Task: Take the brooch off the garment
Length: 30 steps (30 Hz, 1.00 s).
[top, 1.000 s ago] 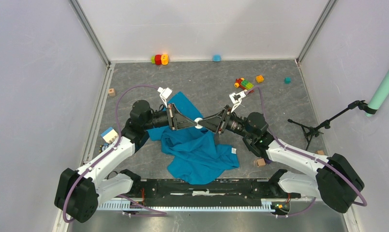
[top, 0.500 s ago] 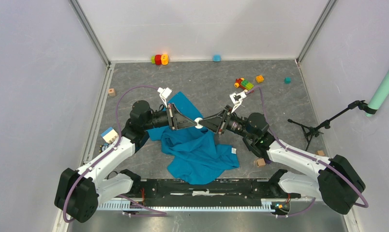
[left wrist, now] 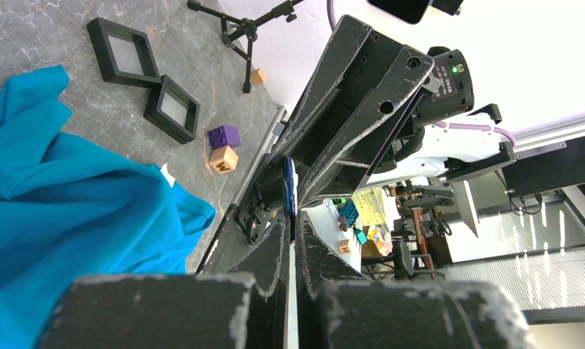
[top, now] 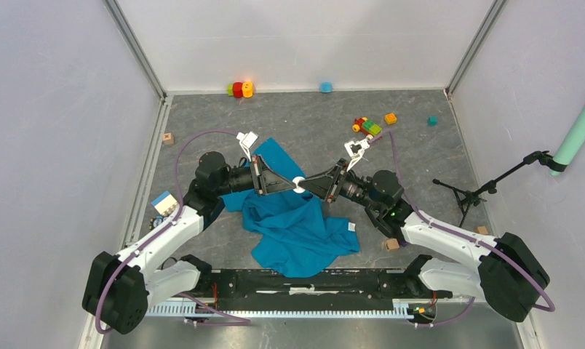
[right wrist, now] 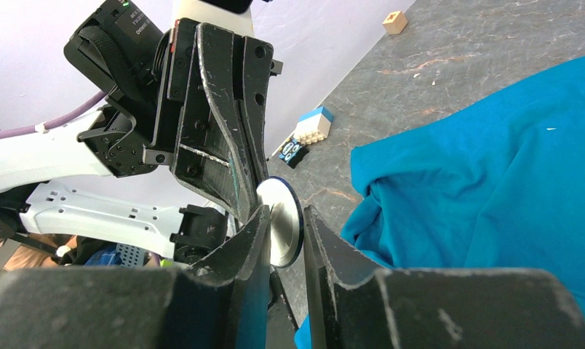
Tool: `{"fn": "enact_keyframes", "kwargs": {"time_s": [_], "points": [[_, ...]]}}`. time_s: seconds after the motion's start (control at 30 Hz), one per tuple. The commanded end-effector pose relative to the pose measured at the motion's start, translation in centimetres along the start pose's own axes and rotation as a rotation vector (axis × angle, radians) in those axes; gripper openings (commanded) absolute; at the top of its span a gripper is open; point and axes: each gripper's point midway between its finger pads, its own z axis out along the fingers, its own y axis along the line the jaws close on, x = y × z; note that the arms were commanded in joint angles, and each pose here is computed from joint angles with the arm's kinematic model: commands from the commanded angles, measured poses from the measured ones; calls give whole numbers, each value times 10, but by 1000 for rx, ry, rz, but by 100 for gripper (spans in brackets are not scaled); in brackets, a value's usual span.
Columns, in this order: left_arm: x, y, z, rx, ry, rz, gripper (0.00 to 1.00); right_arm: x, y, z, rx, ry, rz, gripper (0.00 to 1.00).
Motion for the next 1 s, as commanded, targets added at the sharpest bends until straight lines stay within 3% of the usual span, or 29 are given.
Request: {"fn": "enact_keyframes", "kwargs": {"time_s": [0.0, 0.57, 0.7, 0.8, 0.97], "points": [[-3, -24, 1, 88, -4, 43, 2, 2, -7, 8, 35, 11, -27, 25], [8, 2, 12, 5, 17, 50, 2, 1, -2, 14, 17, 4, -1, 26], [8, 20, 12, -84, 8, 56, 2, 1, 0, 12, 17, 7, -2, 43], [9, 56, 6, -260, 3, 65, 2, 1, -7, 7, 58, 10, -22, 57], [18, 93, -1, -412, 32, 62, 2, 4, -28, -11, 178, 17, -105, 71]]}}
